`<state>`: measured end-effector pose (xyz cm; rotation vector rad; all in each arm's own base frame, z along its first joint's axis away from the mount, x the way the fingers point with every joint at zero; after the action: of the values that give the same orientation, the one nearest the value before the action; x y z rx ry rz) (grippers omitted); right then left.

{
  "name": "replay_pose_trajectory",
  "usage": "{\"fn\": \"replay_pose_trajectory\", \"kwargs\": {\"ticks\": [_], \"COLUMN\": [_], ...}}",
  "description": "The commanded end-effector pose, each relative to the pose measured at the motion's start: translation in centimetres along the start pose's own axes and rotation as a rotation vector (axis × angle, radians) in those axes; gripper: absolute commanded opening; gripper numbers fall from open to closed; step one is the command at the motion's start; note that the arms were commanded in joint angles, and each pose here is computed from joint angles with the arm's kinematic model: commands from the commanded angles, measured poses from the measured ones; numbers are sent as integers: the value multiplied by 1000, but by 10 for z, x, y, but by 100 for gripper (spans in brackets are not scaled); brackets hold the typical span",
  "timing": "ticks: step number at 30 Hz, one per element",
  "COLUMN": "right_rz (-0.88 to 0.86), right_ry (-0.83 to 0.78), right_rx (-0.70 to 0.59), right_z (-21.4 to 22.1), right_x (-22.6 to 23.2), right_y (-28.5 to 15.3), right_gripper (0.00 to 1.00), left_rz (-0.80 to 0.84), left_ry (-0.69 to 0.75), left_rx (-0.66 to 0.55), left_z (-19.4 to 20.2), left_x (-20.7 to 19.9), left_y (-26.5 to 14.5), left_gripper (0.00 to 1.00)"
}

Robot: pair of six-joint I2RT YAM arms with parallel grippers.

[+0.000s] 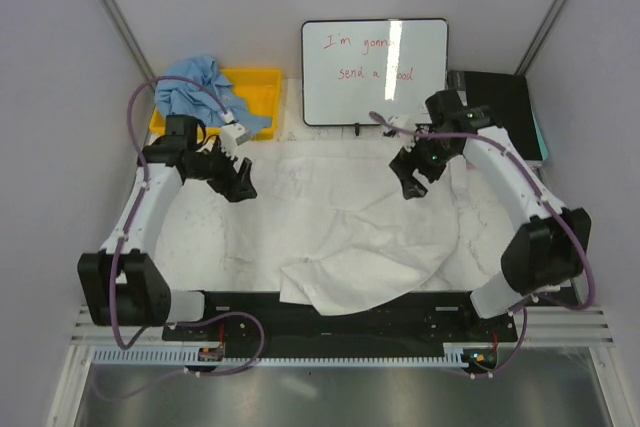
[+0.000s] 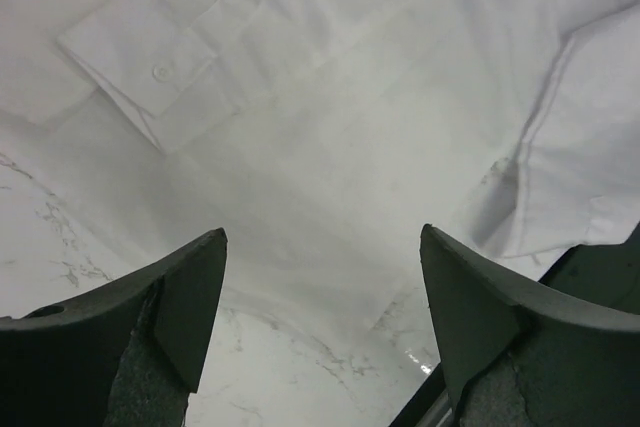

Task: Fold and stack the long sleeve shirts
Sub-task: Fold the shirt

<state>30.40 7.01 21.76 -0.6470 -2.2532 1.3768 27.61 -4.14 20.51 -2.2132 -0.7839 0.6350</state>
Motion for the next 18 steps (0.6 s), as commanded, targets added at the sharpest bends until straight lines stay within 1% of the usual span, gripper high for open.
{"fn": "replay_pose_trajectory", "kwargs": {"ticks": [1,2,4,5,6,7,9,10,12,13,14,18], "right_rz": [-173,-202,-210,-252,-268,-303,-303,-319,-284,-280,-266,-235], "right_ry": [-202,-266,-315,-347,-376,-454,-474,-534,-571,-615,-626,-600], "right_rx": [-48,-50,-93,-82,-90,-101,-40,-23,33,27,45,49], "right_z": [-6,-13,-24,-27,-29,-28,-21,-15,-6,-2,0,-8], "right_x": [92,118,146,181,198,232,262,287,301,313,316,324], "right_y": [-3,11,29,39,46,61,82,93,114,121,132,149], "right_gripper": [89,88,83,82,81,82,82,82,82,82,83,85], "left_rz": [150,162,125,87,56,33,-10,-21,-30,-30,-31,-23], "left_ry": [-180,-211,-257,-268,-286,-304,-295,-298,-295,-294,-300,-310], "left_rx": [-194,-261,-313,-362,-385,-403,-428,-432,-439,-439,-437,-429], "left_z": [12,6,8,2,4,3,2,3,3,4,5,10], "left_x": [-20,-23,-19,-20,-16,-16,-17,-17,-18,-18,-19,-19], "left_y": [-23,-30,-36,-44,-48,-52,-61,-63,-66,-66,-65,-62], "left_gripper": [85,85,86,86,87,88,88,89,89,89,89,89]}}
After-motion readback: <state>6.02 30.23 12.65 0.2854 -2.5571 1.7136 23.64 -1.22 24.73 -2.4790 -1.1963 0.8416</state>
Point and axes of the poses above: each gripper's point midway between its finger pads, its own y axis out along the fingers, its own x axis along the line the jaws close on, z = x × y, the point moved 8 cm from there along -y, back along the fingers, and after that the axes turned 3 degrees about -y, right-handed, at the moved point
